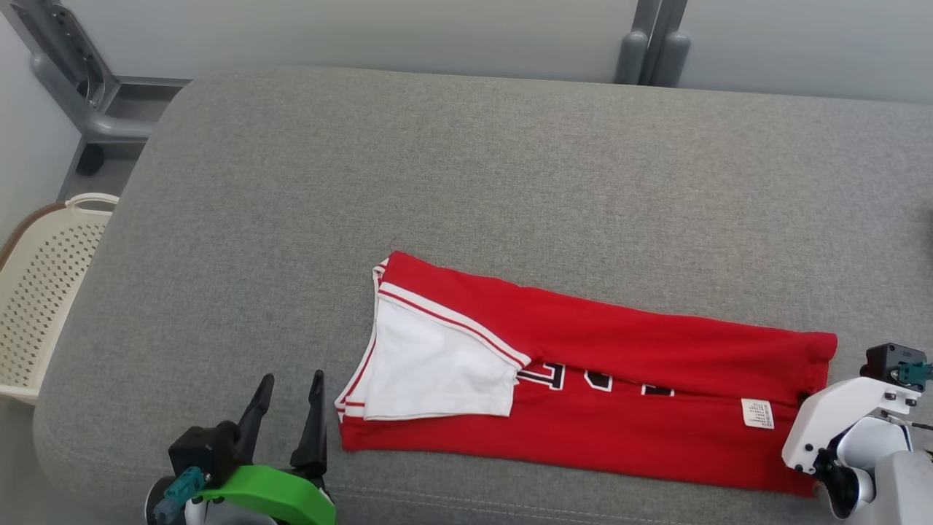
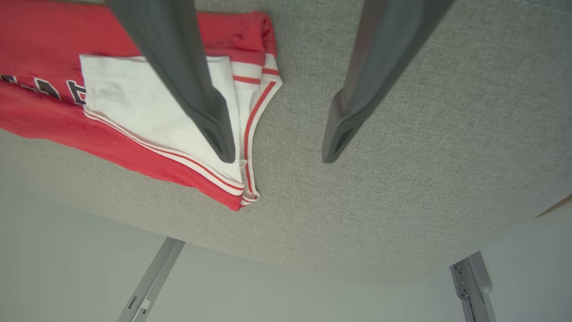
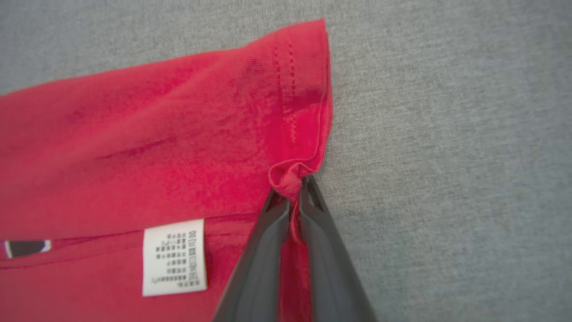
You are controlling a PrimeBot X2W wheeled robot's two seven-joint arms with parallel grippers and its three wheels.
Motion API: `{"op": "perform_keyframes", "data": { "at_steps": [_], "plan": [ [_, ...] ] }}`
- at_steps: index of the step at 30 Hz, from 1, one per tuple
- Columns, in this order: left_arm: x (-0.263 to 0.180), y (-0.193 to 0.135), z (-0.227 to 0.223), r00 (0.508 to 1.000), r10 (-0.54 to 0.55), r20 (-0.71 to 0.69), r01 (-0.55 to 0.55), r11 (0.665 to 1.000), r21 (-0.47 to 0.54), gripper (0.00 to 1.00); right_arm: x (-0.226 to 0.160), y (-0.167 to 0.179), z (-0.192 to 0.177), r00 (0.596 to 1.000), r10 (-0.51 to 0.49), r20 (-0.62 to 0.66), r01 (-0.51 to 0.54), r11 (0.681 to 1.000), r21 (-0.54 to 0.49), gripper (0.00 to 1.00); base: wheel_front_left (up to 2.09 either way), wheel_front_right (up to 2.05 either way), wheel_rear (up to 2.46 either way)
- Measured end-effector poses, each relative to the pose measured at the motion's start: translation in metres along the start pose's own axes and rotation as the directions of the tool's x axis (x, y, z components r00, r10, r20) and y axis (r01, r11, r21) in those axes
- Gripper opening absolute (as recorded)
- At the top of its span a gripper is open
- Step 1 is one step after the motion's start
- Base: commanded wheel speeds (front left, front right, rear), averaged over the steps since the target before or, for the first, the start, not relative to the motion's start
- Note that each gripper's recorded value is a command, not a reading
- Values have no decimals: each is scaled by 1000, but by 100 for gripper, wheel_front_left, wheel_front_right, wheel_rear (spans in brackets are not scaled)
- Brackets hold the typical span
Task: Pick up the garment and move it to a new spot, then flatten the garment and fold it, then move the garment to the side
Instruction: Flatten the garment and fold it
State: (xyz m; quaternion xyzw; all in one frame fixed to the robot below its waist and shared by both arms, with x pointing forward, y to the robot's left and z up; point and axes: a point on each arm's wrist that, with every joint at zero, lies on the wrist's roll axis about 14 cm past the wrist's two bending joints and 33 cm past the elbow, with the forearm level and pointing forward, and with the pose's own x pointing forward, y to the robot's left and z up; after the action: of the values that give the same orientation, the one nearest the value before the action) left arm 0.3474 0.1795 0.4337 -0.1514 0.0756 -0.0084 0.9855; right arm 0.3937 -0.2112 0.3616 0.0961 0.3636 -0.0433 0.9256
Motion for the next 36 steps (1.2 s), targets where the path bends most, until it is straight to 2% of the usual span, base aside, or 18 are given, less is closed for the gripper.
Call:
{"op": "perform_keyframes", "data": {
  "at_steps": [5, 10, 16, 26, 30, 36],
  "plan": [
    [-1, -3, 2, 1000, -8, 5, 8, 1000, 0, 100, -6, -18, 10, 998, -51, 41, 50, 998, 38, 0, 0, 0, 0],
    [-2, -6, 3, 1000, -20, 13, 20, 1000, 0, 100, -19, -42, 37, 984, -125, 130, 119, 991, 57, 0, 0, 0, 0],
    [-6, -10, 3, 999, -34, 16, 34, 999, 0, 100, -42, -73, 72, 947, -216, 237, 197, 975, 104, 0, 0, 0, 0],
    [-15, -11, 4, 999, -38, 24, 38, 999, 0, 100, -80, -110, 100, 887, -331, 321, 296, 943, 153, 0, 0, 0, 0],
    [-16, -11, 4, 999, -37, 24, 37, 999, -3, 100, -79, -101, 99, 903, -301, 306, 275, 953, 126, 0, 0, 0, 0],
    [-16, -12, 4, 999, -42, 22, 43, 999, -3, 100, -62, -43, 91, 961, -109, 254, 95, 993, 66, 0, 0, 0, 0]
  ]
}}
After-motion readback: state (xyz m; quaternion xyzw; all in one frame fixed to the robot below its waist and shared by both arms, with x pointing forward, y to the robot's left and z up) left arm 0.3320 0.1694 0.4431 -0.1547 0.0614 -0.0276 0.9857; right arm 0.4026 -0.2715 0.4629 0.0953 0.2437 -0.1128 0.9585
